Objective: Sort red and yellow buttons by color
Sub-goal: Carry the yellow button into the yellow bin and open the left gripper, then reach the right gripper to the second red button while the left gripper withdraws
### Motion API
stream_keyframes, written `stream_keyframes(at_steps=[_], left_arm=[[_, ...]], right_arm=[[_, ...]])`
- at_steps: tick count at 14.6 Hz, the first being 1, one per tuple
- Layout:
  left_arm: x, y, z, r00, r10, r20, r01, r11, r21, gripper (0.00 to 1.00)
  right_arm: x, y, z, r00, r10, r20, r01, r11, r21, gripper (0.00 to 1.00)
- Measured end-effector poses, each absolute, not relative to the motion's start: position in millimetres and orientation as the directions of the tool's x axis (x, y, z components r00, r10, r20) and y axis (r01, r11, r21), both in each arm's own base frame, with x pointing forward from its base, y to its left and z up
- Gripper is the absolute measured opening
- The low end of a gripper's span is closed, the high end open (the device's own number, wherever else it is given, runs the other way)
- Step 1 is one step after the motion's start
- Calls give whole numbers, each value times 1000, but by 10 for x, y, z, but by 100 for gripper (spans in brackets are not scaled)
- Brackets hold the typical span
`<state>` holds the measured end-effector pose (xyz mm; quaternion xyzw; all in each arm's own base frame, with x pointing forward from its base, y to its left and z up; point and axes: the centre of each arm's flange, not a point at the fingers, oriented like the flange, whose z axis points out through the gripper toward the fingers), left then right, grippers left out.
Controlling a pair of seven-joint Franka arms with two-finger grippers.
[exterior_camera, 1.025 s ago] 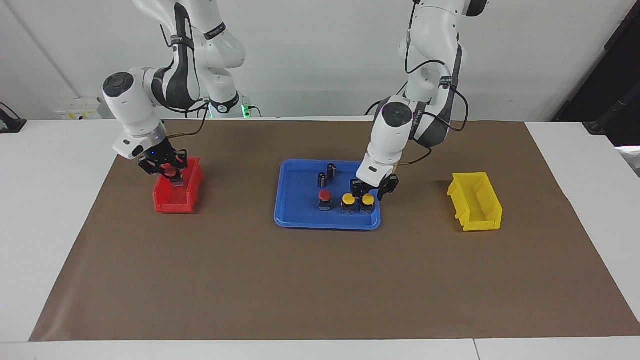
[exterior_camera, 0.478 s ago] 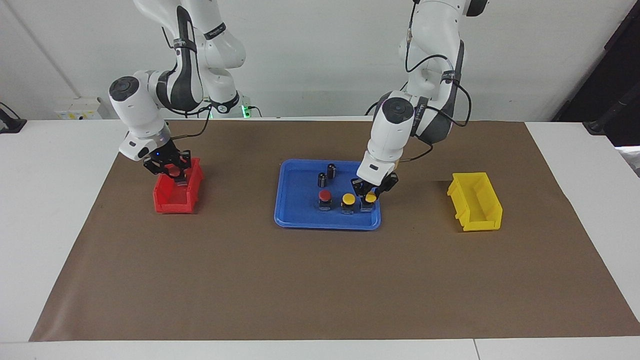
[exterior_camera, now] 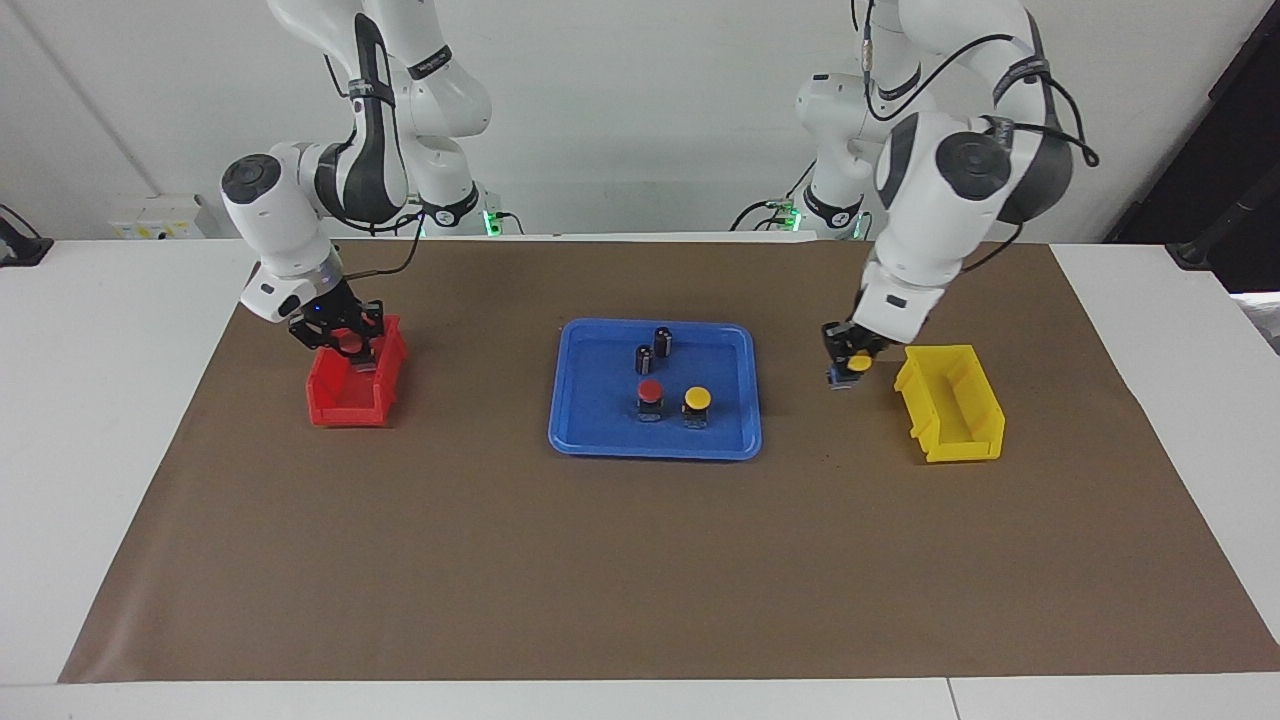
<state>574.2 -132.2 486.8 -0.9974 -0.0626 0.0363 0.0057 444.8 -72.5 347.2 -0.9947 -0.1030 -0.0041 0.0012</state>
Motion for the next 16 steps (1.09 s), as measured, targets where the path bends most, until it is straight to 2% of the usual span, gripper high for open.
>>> stream_keyframes(at_steps=[3,5,11,16], left_arm=[[5867,-380,4769,994,76,-81,76,-997,-3,41],[5891,-67,4685,996,65,-53,65,-998,4,41],[5659,105,4261,999,-19,-45,-19,-1000,11,41],[5407,89,3888,996,-37,-81,-36,-999,14,41]], right_arm=[[4449,-722,3472,979,205,8,206,-979,-2,48],[4449,-721,3472,979,206,8,206,-979,-2,48],[4520,-730,3612,978,206,-8,206,-978,-8,48],[4850,-557,4324,973,230,-15,230,-973,-9,48]])
